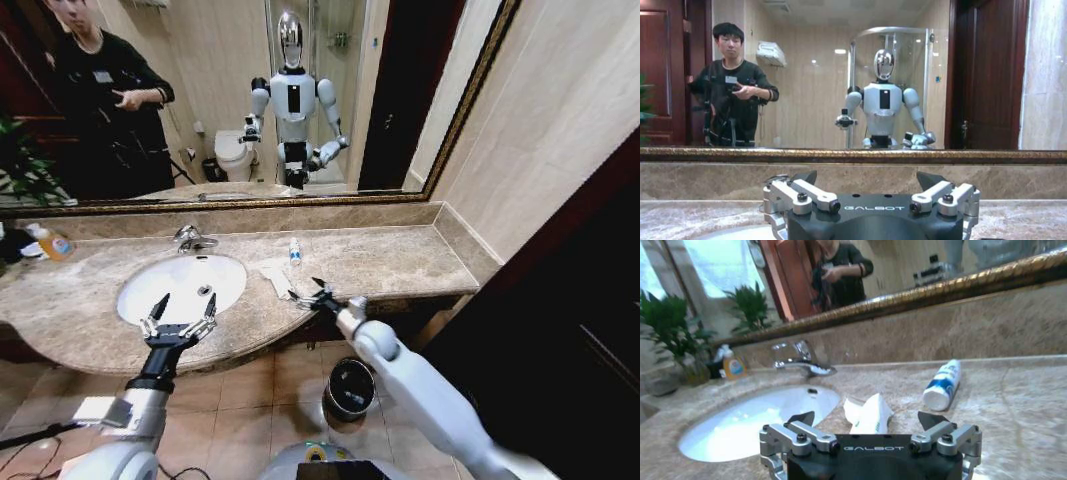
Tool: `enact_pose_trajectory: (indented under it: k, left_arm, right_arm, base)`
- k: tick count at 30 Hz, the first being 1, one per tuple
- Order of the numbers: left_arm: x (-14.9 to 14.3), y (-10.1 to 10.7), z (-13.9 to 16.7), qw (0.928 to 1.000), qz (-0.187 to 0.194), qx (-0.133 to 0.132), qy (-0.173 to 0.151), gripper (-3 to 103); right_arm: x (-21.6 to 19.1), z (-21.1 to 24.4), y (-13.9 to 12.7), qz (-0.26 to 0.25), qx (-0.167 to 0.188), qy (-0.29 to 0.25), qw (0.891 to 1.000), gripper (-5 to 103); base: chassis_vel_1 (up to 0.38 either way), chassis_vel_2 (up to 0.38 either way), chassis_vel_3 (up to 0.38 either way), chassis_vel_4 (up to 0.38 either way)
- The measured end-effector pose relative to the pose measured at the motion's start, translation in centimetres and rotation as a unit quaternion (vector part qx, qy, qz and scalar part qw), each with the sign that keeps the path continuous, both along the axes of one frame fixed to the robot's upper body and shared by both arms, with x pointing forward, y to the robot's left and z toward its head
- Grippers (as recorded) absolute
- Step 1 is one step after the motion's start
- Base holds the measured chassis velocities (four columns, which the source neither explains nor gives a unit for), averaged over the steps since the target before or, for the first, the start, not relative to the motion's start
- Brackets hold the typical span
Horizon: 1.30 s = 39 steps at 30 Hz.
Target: Pick up the trash from the sink and place it in the trash bin.
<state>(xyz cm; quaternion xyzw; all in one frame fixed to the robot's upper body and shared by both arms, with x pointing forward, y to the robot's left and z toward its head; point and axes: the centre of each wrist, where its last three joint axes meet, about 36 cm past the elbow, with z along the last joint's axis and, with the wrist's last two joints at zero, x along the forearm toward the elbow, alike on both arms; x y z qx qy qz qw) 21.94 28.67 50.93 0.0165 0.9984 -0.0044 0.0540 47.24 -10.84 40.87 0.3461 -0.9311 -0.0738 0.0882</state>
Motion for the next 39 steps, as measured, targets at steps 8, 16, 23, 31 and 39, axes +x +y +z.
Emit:
enact_pose_trajectory:
  k: [8,16,23,31,39]
  left_arm:
    - [0.0,0.0,0.0,1.0000,0.000,0.000,0.000,100]
    - [0.0,0.0,0.0,1.0000,0.000,0.000,0.000,100]
    - [0.0,0.0,0.0,1.0000,0.000,0.000,0.000,100]
    - [0.0,0.0,0.0,1.0000,0.000,0.000,0.000,100]
    - [0.0,0.0,0.0,1.0000,0.000,0.000,0.000,100]
  right_arm:
    - [2.7,-1.2,2.1,-0.022,-0.026,0.019,0.999,100]
    - [2.4,-1.7,2.3,-0.045,-0.011,0.053,0.998,101]
    - [1.6,-2.0,1.7,-0.045,-0.006,0.059,0.997,82]
    - [1.2,-2.1,1.6,-0.035,-0.002,0.058,0.998,62]
    - [1.0,-2.6,1.7,-0.026,-0.003,0.053,0.998,38]
  base:
    - [0.000,0.000,0.000,0.000]
    - [0.000,0.000,0.000,0.000]
    - [0.000,0.000,0.000,0.000]
    - [0.000,0.000,0.000,0.000]
    - [0.000,0.000,0.000,0.000]
